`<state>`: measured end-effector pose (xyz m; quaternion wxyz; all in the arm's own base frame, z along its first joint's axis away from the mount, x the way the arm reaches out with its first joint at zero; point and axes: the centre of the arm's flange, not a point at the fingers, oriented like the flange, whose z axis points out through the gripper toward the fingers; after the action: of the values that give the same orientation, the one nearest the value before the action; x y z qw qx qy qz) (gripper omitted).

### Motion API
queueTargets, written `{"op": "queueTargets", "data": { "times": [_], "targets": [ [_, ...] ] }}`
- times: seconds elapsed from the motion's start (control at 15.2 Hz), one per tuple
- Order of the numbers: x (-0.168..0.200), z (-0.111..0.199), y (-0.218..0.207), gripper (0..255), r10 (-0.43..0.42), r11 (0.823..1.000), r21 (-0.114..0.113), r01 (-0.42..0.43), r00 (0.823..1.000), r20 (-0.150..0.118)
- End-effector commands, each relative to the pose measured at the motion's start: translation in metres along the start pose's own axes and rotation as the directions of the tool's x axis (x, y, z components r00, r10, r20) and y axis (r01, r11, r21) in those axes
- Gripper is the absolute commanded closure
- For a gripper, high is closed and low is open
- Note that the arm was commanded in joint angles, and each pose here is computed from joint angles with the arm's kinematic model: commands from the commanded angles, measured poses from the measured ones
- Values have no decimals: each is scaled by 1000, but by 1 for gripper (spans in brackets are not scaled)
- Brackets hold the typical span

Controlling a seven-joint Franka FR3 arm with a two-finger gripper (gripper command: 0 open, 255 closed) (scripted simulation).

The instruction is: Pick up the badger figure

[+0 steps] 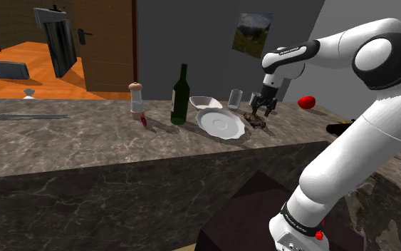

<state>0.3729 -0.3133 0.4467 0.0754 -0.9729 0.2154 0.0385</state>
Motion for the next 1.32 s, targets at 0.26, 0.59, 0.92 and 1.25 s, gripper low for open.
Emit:
{"op": "queueTargets", "data": {
  "times": [0.26, 0.59, 0.92, 1.25],
  "targets": [
    [37, 21, 69, 0, 55, 998, 8, -55, 998, -5],
    [61, 35, 118, 0, 94, 995, 15, -94, 996, -8],
    [64, 61, 121, 0, 94, 995, 15, -94, 996, -8],
    [66, 75, 123, 255, 94, 995, 15, -94, 995, -8]
  ]
}}
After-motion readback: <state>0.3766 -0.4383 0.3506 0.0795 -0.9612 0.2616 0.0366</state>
